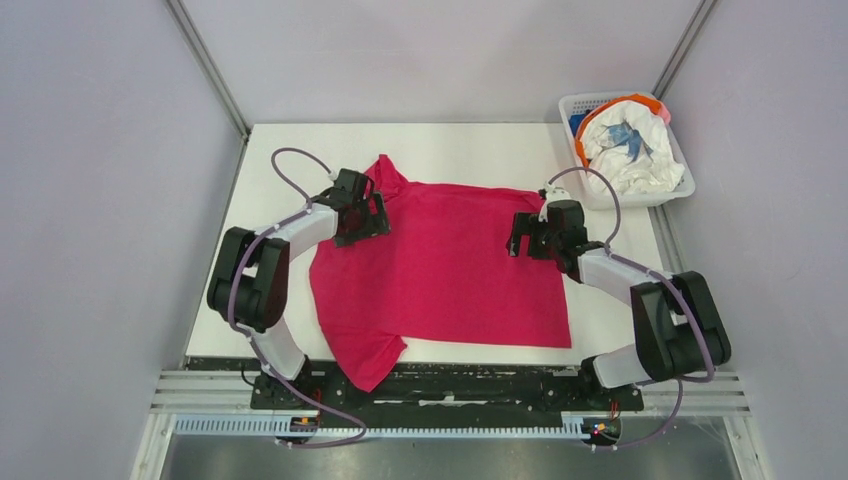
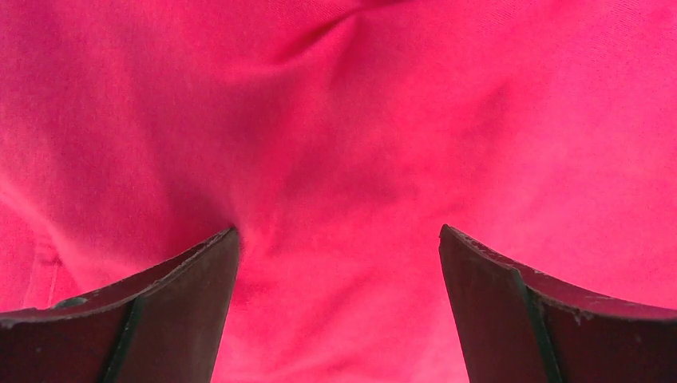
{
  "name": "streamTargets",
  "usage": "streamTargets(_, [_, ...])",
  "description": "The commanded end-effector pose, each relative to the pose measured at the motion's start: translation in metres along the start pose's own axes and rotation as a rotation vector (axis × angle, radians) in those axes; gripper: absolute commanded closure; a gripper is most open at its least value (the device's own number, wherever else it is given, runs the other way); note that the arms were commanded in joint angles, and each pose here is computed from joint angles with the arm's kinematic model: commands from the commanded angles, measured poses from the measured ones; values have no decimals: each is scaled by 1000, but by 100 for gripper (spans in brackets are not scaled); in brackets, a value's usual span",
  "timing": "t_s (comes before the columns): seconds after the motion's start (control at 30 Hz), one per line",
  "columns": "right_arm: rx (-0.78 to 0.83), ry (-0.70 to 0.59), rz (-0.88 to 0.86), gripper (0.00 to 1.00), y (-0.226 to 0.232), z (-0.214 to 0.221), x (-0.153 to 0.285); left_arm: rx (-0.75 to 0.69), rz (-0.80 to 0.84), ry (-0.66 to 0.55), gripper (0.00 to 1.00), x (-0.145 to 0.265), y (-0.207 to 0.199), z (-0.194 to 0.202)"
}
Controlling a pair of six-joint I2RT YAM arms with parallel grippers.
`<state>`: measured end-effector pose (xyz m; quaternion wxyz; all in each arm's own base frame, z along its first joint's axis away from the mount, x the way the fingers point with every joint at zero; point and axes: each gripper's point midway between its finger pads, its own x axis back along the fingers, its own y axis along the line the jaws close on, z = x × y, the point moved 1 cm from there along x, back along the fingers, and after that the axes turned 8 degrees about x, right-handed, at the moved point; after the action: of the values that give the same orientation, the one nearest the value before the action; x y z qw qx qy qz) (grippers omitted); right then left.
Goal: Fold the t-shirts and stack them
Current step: Flatten out the tshirt
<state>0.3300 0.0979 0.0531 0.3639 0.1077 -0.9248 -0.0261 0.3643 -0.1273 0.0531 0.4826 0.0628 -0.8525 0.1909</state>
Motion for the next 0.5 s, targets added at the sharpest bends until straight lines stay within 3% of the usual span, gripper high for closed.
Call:
streamTargets(0.0, [10, -93, -3, 2, 3, -47, -26, 110, 52, 5, 0, -27, -10, -17])
streamTargets(0.47, [-46, -97, 92, 1, -41, -110, -111, 101, -37, -10, 0, -73, -10, -64])
